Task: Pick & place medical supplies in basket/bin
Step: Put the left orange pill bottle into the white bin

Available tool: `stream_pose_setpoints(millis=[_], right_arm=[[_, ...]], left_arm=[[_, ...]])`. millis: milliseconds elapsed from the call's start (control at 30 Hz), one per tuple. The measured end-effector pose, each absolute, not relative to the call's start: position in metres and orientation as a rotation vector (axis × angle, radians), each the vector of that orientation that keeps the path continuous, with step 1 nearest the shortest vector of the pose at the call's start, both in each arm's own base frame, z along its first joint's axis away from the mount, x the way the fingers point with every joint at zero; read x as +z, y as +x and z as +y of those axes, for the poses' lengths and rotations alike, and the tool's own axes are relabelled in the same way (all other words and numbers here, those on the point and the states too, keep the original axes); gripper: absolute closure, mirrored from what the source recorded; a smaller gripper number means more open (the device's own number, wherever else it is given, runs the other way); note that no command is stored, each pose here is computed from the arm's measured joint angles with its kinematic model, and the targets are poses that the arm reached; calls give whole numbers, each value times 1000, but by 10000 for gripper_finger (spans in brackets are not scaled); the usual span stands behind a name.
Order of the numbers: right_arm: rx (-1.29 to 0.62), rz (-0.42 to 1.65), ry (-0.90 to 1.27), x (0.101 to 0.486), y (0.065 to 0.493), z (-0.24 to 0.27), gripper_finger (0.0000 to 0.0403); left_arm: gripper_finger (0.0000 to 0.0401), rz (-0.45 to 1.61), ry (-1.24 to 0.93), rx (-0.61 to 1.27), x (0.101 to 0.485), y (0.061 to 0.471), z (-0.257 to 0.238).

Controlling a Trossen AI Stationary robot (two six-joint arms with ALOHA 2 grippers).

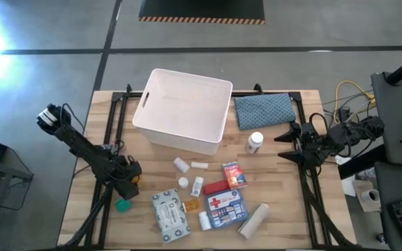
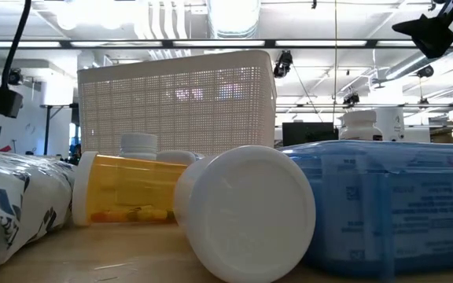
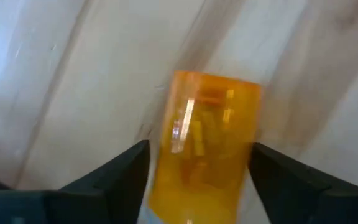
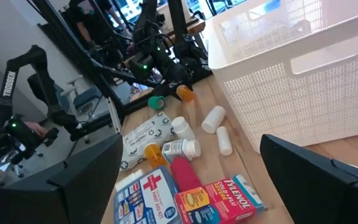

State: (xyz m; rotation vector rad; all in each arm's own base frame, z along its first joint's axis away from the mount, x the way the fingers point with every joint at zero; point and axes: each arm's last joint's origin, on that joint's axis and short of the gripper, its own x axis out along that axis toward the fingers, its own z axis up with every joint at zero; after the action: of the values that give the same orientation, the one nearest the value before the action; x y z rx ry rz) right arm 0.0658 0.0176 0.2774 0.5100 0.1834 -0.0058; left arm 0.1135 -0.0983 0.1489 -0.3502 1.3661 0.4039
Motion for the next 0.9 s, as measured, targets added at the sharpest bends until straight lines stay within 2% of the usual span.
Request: stream_pose_setpoints(millis=[133,233,367,467,633,800,900], right_arm=[[-8,182,510,277,66,18,34],[-8,182,506,277,66,17,34],[-48,165,501,278,66,16,34],[-99,143,498,279,66,15,34],[-123,117,459,281,66,14,34],[-111,88,411,285,66,14,34],[-109,81,412,285,66,14,34]], left_arm=[[213,1333,-390,365,164,122,-106],[239,1284,-436,304,189,133,-116],[245,1154,-432,276,243,148,-124],[245,969,-332,335,291,156,-117],[245,630,-153,514,360,174,-82],[245,603,-14,623,399,194,-22],[245,601,-36,675,408,202,31]])
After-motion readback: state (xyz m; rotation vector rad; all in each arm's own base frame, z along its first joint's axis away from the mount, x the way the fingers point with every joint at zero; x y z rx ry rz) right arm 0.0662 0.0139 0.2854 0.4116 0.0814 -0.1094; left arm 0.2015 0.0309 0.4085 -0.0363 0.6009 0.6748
